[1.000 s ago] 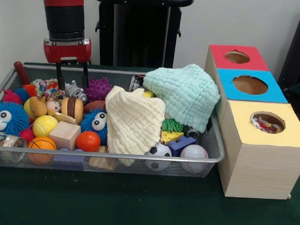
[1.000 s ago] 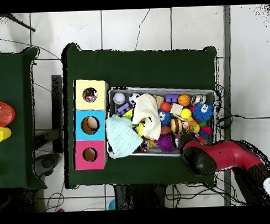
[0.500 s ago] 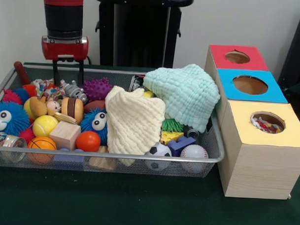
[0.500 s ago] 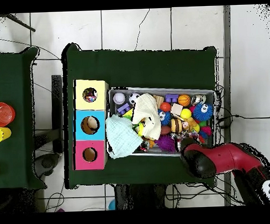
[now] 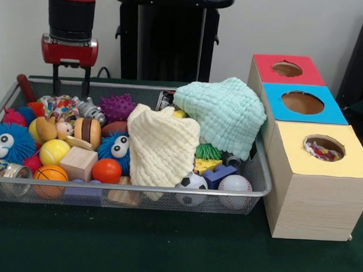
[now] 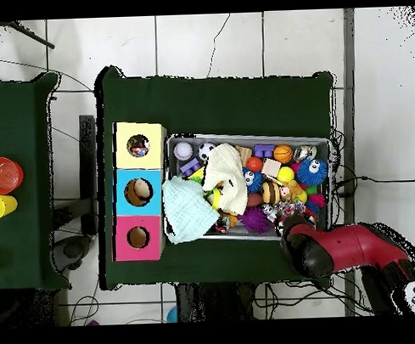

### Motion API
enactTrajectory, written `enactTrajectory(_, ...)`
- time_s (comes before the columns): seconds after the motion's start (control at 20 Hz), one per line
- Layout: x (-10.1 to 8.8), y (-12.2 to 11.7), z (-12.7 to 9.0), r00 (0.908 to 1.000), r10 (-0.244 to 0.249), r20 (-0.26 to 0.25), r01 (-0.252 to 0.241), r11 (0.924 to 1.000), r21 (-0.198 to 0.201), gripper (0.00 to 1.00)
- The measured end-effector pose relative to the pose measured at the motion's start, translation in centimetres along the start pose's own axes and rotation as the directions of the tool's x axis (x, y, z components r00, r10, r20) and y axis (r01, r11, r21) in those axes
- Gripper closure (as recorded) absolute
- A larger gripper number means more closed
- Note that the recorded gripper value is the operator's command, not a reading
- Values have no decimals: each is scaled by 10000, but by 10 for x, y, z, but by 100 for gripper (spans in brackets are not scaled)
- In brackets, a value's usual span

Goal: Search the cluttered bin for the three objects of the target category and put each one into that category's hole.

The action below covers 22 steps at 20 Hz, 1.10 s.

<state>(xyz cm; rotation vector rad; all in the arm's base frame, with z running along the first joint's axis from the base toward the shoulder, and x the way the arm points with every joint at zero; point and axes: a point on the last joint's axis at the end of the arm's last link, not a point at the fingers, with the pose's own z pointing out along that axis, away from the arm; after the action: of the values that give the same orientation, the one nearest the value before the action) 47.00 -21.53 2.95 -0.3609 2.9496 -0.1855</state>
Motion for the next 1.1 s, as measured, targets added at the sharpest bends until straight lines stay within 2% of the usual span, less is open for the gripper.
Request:
enactTrajectory(0.6,4,-9,19,9995,247,-220,-246,9997,72,0)
enactTrajectory(1.1,7,-11,21,9988,188,-443,-175,9994,297,0)
